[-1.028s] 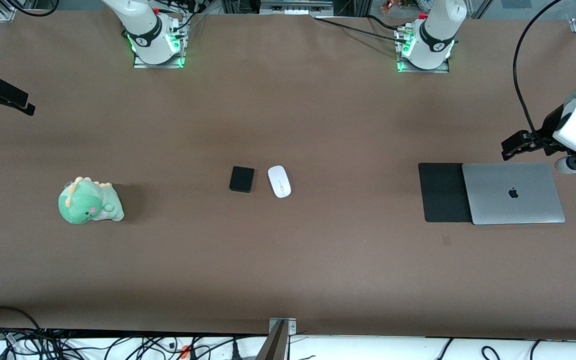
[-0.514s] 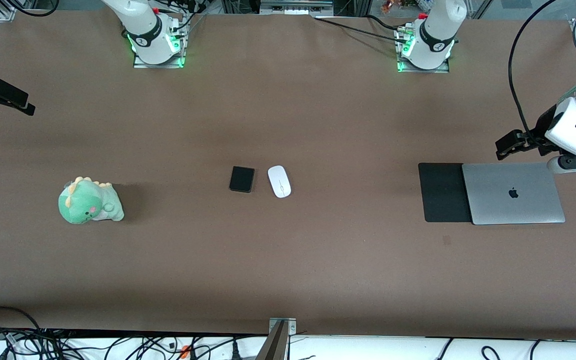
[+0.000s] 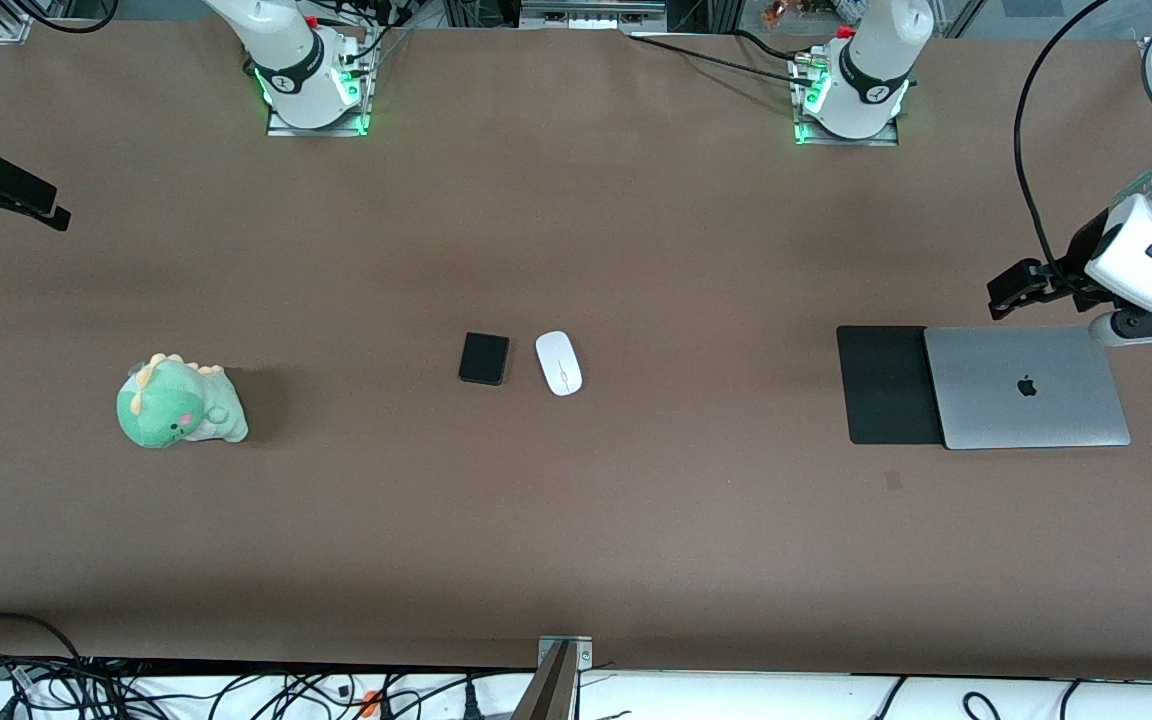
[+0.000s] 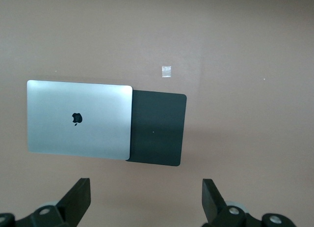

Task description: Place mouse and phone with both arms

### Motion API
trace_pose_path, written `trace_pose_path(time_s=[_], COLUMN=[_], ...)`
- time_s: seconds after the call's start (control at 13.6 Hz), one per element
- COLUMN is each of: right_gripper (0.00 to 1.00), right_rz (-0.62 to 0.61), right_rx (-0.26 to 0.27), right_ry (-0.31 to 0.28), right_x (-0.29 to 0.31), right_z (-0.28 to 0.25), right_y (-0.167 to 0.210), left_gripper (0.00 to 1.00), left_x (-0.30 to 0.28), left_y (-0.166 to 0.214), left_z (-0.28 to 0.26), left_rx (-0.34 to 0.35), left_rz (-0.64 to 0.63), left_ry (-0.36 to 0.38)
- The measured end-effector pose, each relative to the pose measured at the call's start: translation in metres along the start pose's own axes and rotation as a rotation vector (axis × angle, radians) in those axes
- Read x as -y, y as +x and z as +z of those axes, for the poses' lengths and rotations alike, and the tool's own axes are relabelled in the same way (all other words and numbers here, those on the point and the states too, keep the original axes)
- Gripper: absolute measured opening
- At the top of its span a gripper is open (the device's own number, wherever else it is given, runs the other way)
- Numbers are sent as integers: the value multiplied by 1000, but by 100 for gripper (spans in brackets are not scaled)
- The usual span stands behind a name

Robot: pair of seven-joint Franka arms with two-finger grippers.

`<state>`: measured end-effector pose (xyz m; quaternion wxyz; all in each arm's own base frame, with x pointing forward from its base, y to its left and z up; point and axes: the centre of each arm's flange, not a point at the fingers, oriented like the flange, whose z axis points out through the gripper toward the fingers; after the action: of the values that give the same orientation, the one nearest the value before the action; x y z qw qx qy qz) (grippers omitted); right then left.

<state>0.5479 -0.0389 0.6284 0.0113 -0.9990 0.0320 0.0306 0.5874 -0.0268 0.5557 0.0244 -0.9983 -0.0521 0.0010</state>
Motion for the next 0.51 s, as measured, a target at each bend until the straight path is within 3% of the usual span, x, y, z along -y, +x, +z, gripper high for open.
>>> trace_pose_path(time_s=[0.51], right_gripper=[100], right_rz=[0], right_rx=[0], right_ry=[0], right_x=[0], right_z=[0], right_y=[0], left_gripper=[100], left_x=[-19], left_y=[-3], left_z=[-1], left_rx=[-1], left_rz=[14], left_ry=[-3])
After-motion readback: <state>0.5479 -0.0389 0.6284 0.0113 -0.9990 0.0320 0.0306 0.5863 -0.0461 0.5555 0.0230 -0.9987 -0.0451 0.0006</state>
